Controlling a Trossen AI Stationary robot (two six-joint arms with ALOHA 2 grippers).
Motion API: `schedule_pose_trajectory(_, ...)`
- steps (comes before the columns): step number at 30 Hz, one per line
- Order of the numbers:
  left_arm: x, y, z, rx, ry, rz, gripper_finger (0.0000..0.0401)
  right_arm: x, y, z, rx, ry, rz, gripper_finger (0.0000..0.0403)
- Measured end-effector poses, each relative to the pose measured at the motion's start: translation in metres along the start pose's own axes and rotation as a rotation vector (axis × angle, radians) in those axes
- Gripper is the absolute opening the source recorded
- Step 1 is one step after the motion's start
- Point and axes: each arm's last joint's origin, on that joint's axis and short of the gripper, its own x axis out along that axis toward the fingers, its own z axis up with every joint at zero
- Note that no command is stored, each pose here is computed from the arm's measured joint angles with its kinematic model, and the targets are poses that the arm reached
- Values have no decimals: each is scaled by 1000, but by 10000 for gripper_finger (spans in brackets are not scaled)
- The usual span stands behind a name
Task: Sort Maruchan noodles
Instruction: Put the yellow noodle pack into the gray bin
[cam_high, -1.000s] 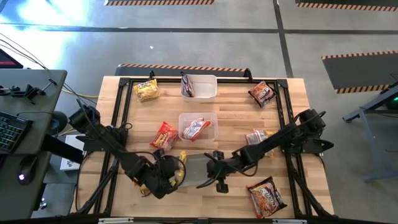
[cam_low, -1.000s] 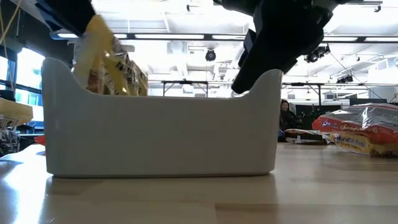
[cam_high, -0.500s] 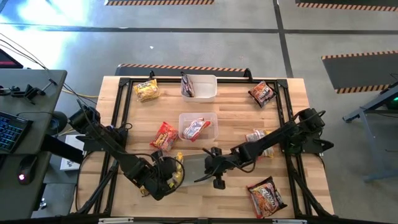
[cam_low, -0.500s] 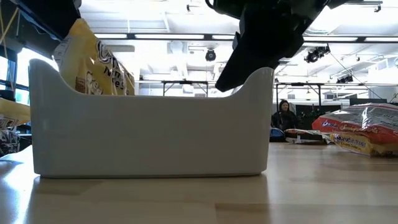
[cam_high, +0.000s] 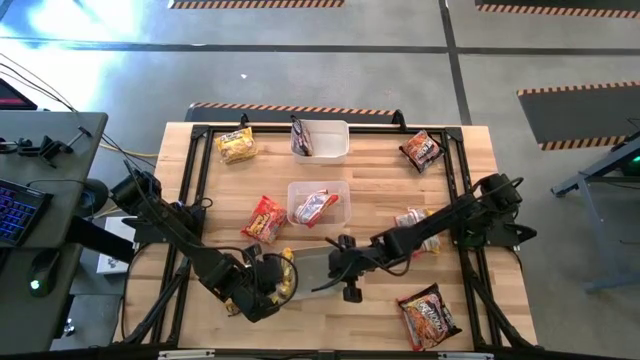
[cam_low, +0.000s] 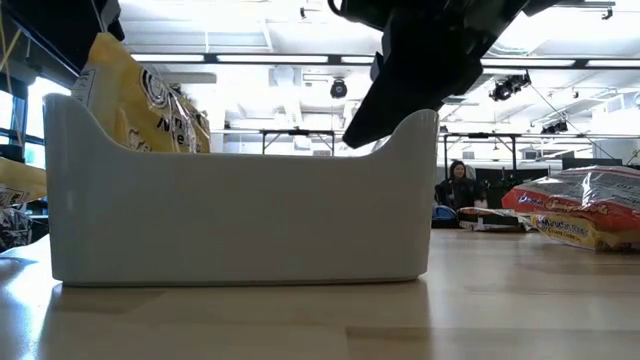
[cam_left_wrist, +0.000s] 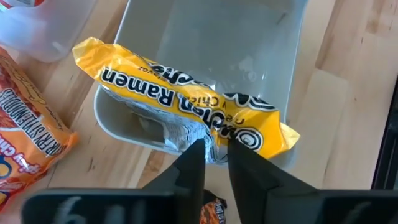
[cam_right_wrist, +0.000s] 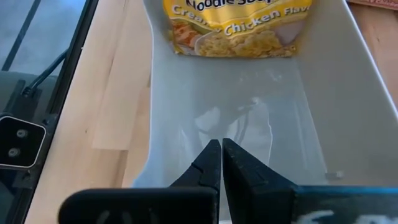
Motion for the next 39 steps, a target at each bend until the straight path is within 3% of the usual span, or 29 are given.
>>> schedule_pose_trajectory(8,-2,1,-5,24,44,9,111,0,-1,1,-6,-9,1,0)
schedule_pose_trajectory(17,-10,0,-15,56,6,54,122,23,-15,14,4,-181,25,0)
schedule_pose_trajectory(24,-24,8,-38,42,-58,171,95,42,-30,27,39,-250,-7,0)
schedule_pose_trajectory(29,7,22,-57,-14,-66,180,57,56,-33,34,29,-244,2,0)
schedule_pose_trajectory(34,25,34,-61,-38,-195,223,21,67,-36,32,55,-215,-13,0)
schedule_pose_trajectory(39,41,47,-58,-55,-232,248,2,72,-42,32,95,-239,-52,0)
